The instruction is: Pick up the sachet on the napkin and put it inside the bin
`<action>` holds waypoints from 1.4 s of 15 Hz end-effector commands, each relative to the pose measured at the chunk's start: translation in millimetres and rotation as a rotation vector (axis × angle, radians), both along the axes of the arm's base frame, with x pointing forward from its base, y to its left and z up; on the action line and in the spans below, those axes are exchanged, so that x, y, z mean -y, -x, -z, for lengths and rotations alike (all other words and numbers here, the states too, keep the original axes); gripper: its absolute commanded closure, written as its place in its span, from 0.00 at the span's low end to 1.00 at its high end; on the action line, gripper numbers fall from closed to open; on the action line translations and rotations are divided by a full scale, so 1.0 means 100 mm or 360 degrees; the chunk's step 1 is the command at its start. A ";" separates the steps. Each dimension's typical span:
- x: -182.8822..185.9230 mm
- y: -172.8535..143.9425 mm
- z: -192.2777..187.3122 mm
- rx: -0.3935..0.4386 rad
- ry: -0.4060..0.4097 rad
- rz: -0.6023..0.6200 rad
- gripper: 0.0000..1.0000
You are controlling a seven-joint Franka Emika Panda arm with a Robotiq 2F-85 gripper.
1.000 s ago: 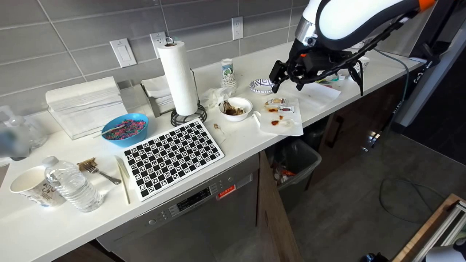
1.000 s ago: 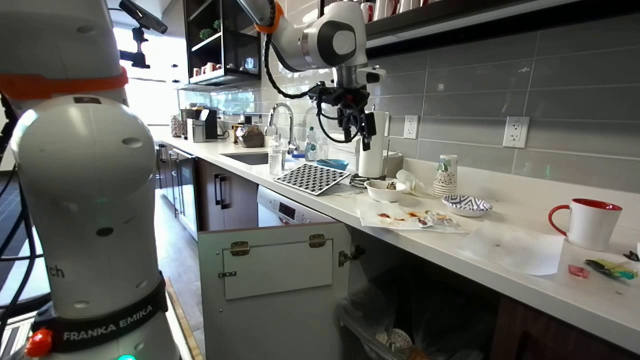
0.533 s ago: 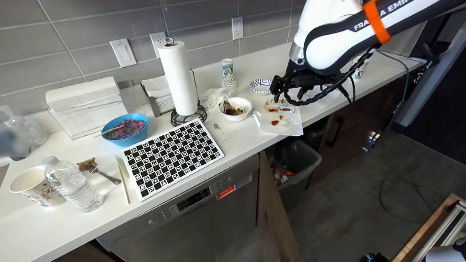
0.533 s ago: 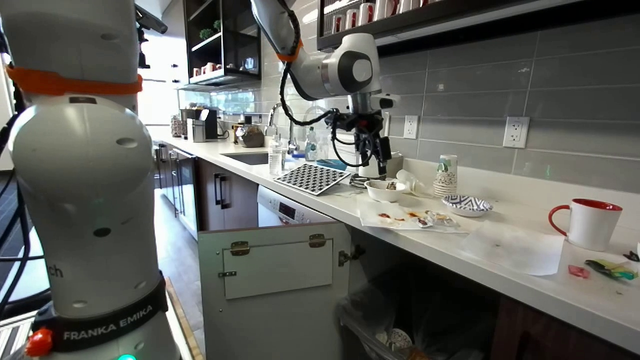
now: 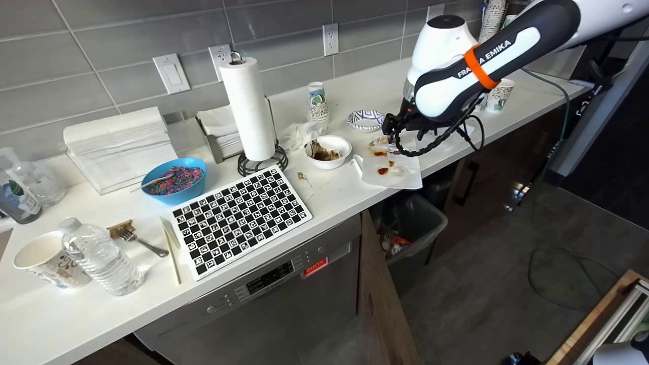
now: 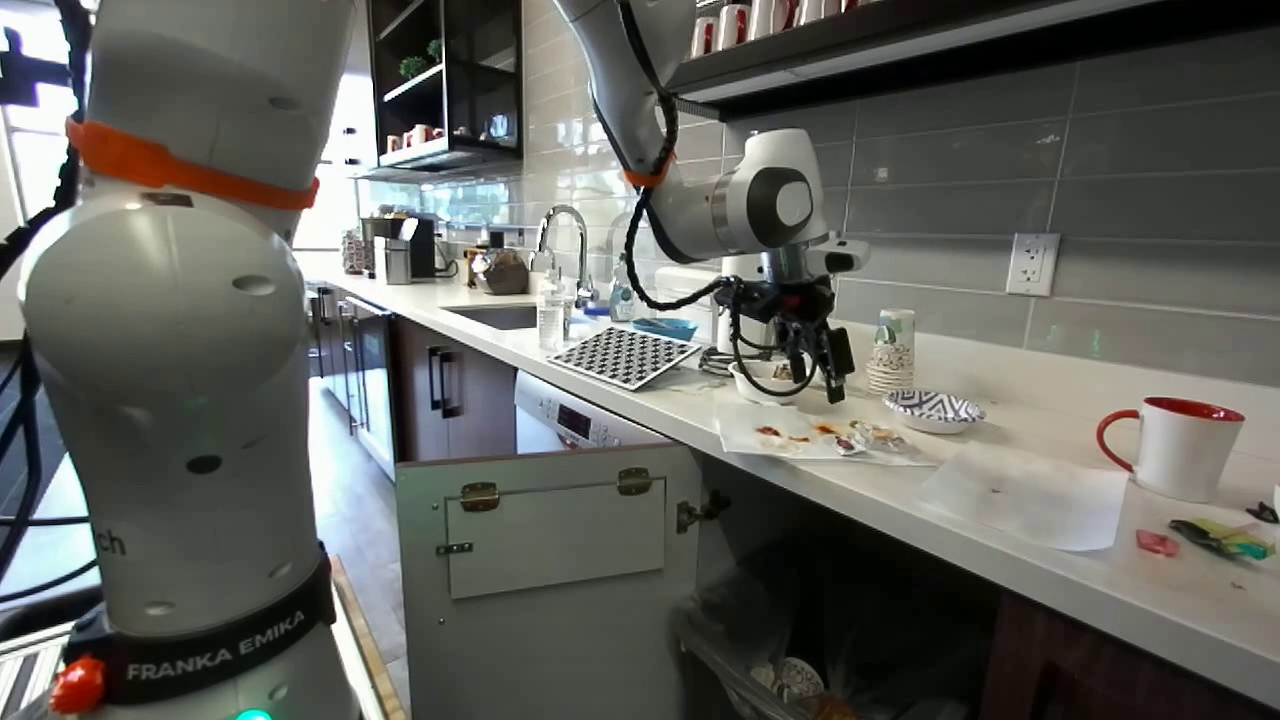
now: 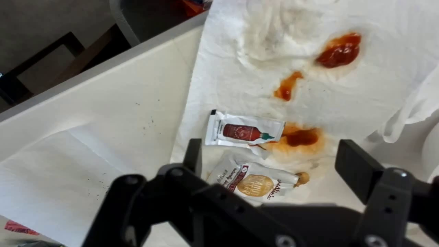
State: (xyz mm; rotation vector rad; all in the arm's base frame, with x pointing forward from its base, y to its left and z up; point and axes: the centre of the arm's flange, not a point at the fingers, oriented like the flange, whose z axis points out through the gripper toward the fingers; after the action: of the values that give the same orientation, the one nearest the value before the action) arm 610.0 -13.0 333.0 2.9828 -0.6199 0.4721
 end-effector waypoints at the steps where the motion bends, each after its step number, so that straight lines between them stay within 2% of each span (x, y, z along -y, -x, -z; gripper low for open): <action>1: 0.05 -0.29 0.26 -0.0007 -0.0041 0.0043 0.00; 2: 0.06 -0.10 0.13 -0.0013 -0.0010 0.0028 0.00; 6: 0.05 -0.20 0.24 -0.0024 -0.0023 0.0038 0.00; 8: 0.07 -0.21 0.35 -0.0071 0.0015 0.0058 0.00; 15: 0.24 -0.23 0.54 -0.0098 0.0055 0.0087 0.00; 17: 0.24 -0.25 0.56 -0.0095 0.0055 0.0078 0.10; 18: 0.23 -0.26 0.56 -0.0091 0.0056 0.0077 0.23; 20: 0.22 -0.28 0.57 -0.0087 0.0051 0.0072 0.20; 21: 0.21 -0.30 0.57 -0.0084 0.0050 0.0066 0.27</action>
State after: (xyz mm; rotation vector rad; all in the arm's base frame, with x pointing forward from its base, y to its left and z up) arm 631.2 -37.6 280.9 2.9384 -0.6737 0.3860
